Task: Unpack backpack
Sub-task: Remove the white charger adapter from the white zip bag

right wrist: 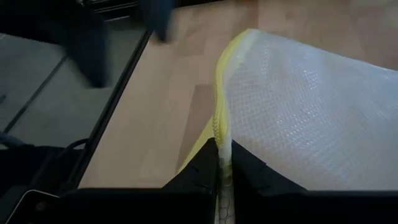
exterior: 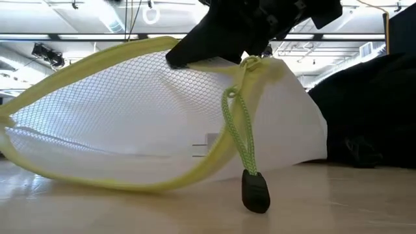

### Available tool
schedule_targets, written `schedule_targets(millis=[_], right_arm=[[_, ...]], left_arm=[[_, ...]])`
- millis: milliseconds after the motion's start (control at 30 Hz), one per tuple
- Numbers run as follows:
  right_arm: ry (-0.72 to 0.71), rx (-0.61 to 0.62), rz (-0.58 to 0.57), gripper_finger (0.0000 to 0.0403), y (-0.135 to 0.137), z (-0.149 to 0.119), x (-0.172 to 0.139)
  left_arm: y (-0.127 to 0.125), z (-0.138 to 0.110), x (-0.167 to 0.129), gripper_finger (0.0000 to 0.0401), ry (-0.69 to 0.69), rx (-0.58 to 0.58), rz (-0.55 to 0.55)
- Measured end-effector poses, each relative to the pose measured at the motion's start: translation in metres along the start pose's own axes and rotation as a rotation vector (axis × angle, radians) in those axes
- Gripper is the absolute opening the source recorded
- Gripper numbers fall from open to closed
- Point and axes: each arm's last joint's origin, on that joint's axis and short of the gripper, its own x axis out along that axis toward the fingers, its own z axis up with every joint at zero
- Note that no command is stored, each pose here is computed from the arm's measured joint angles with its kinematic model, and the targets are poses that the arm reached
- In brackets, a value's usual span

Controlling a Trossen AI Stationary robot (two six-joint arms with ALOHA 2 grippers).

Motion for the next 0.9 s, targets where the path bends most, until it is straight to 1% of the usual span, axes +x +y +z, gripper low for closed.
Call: schedule_targets(millis=[100, 200, 267, 367, 467, 567, 733, 833, 900], right_arm=[[-0.001, 0.003, -0.001, 0.0, -0.002, 0.001, 0.0], [-0.004, 0.003, -0.001, 0.0, -0.002, 0.001, 0.0], [-0.005, 0.003, -0.001, 0.0, -0.002, 0.001, 0.0], [-0.008, 0.003, 0.001, 0.0, -0.002, 0.001, 0.0], [-0.003, 0.012, 0.019, 0.0, -0.001, 0.001, 0.0], [0.002, 0.011, 0.036, 0.0, 0.0, 0.001, 0.0], [0.005, 0.011, 0.046, 0.0, 0.0, 0.001, 0.0], [0.007, 0.011, 0.052, 0.0, 0.0, 0.001, 0.0], [0.009, 0.012, 0.06, 0.0, 0.0, 0.001, 0.0]], left_arm=[[-0.015, 0.007, -0.001, 0.0245, -0.065, -0.026, -0.082], [-0.032, 0.001, 0.008, 0.0245, -0.088, -0.035, -0.126], [-0.041, -0.011, 0.02, 0.0245, -0.071, -0.017, -0.116], [-0.048, -0.031, 0.042, 0.0245, -0.012, -0.002, -0.067], [-0.044, -0.045, 0.061, 0.0243, 0.049, -0.02, -0.003], [-0.036, -0.044, 0.069, 0.0239, 0.068, -0.039, 0.036], [-0.026, -0.04, 0.085, 0.0226, 0.079, -0.038, 0.07], [-0.019, -0.048, 0.093, 0.0219, 0.081, -0.061, 0.079], [-0.016, -0.056, 0.097, 0.0217, 0.063, -0.1, 0.065]])
